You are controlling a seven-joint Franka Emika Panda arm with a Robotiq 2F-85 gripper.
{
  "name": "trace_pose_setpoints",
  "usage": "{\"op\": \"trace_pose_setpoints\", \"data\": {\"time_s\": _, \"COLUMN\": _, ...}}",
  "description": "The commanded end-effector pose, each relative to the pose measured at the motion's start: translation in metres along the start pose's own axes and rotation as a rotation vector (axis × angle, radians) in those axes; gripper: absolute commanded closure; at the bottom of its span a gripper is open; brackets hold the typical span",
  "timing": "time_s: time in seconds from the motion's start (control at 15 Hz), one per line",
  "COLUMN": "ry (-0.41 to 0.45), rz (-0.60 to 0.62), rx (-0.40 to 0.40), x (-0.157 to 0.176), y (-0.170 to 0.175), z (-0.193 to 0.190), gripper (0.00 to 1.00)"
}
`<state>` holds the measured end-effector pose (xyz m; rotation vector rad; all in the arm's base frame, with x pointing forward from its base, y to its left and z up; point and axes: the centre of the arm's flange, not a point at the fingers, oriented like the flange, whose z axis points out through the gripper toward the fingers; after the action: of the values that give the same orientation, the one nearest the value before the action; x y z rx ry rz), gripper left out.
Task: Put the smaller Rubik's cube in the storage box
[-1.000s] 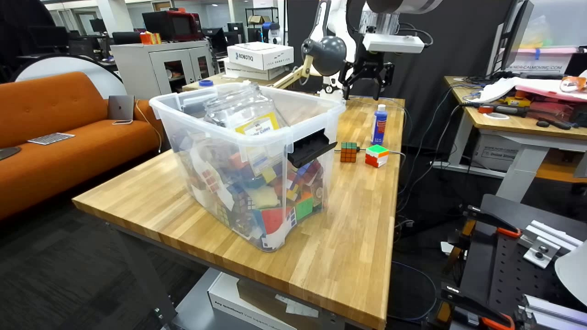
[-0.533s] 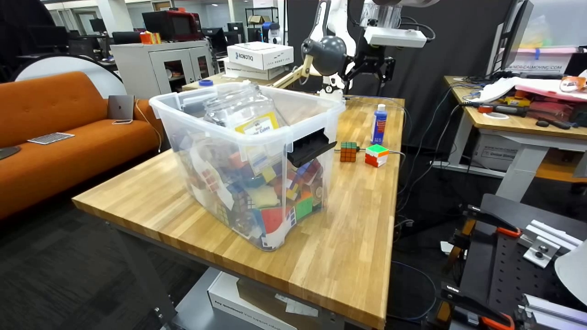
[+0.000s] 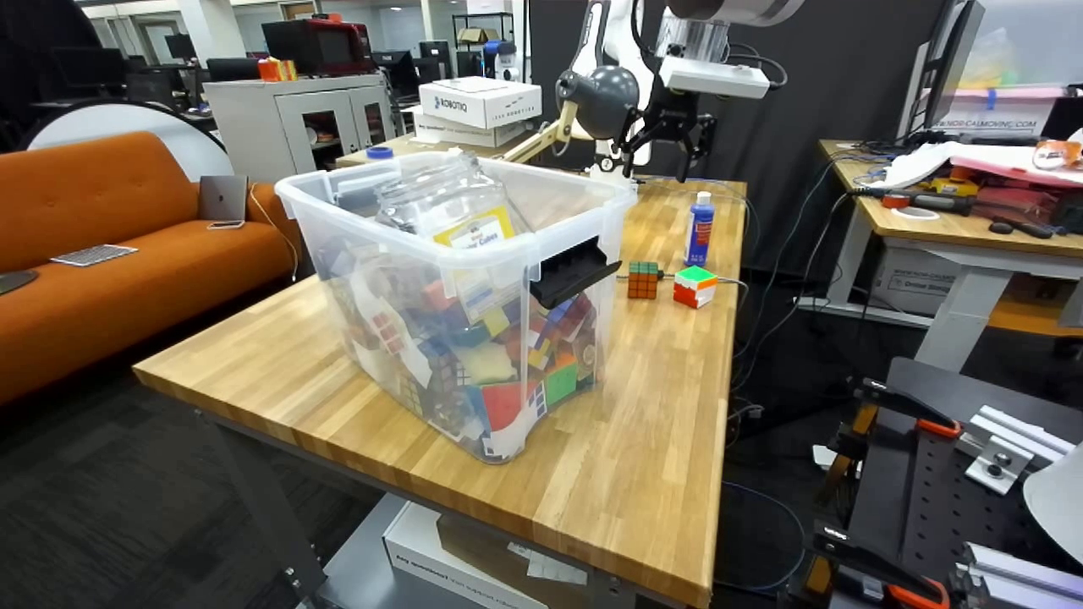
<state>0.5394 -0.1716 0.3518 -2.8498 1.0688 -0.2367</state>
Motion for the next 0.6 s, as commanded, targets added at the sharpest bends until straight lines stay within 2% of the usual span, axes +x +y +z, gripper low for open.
{"op": "trace_pose_setpoints", "data": {"time_s": 0.0, "ry": -0.002, "rz": 0.078, "rx": 0.004, "x": 0.048, "y": 0.0, "z": 0.029, "gripper": 0.0}}
{"op": "trace_pose_setpoints", "data": {"time_s": 0.27, "ry": -0.011, "rz": 0.17, "rx": -0.058, "x": 0.084, "y": 0.007, "z": 0.074, "gripper": 0.0}}
{"op": "trace_pose_setpoints", "data": {"time_s": 0.53, "ry": -0.037, "rz": 0.227, "rx": -0.122, "x": 0.093, "y": 0.006, "z": 0.117, "gripper": 0.0}}
